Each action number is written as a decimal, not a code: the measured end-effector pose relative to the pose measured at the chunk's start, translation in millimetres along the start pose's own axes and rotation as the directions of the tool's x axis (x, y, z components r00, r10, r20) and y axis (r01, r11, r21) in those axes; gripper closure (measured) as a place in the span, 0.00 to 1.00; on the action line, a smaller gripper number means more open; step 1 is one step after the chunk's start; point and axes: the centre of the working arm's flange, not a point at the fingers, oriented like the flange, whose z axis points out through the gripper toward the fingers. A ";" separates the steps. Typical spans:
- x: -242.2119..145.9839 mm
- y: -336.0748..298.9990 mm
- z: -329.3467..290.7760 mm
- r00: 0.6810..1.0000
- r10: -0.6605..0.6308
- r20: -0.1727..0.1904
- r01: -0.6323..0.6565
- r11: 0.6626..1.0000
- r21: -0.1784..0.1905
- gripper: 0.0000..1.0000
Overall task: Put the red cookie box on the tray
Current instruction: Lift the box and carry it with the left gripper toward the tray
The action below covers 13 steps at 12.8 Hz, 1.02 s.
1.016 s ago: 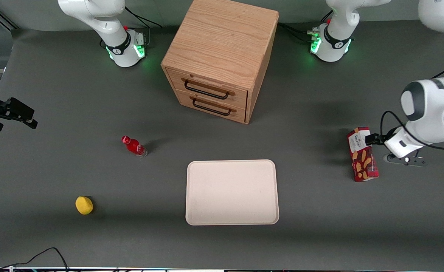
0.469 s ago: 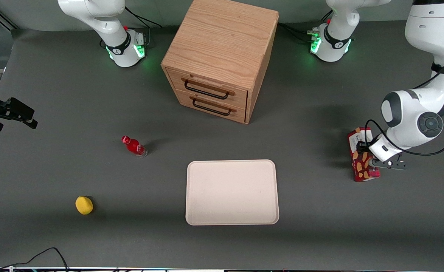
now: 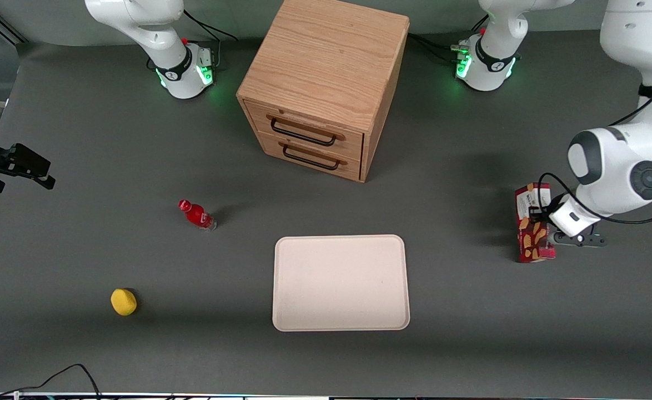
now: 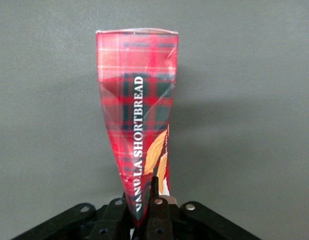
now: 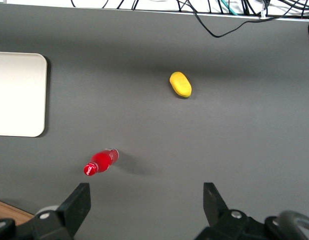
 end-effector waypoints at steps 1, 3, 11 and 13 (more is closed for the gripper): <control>3.1 3.1 -24.3 1.000 -0.001 0.021 0.001 1.000 -0.018 0.89; 10.1 10.5 -85.8 0.998 -0.017 0.056 0.019 0.999 -0.047 0.89; 33.7 210.7 -250.6 0.971 -0.237 0.025 0.238 0.966 -0.101 0.89; 53.8 271.0 -215.2 0.970 -0.241 -0.018 0.236 0.959 -0.155 0.89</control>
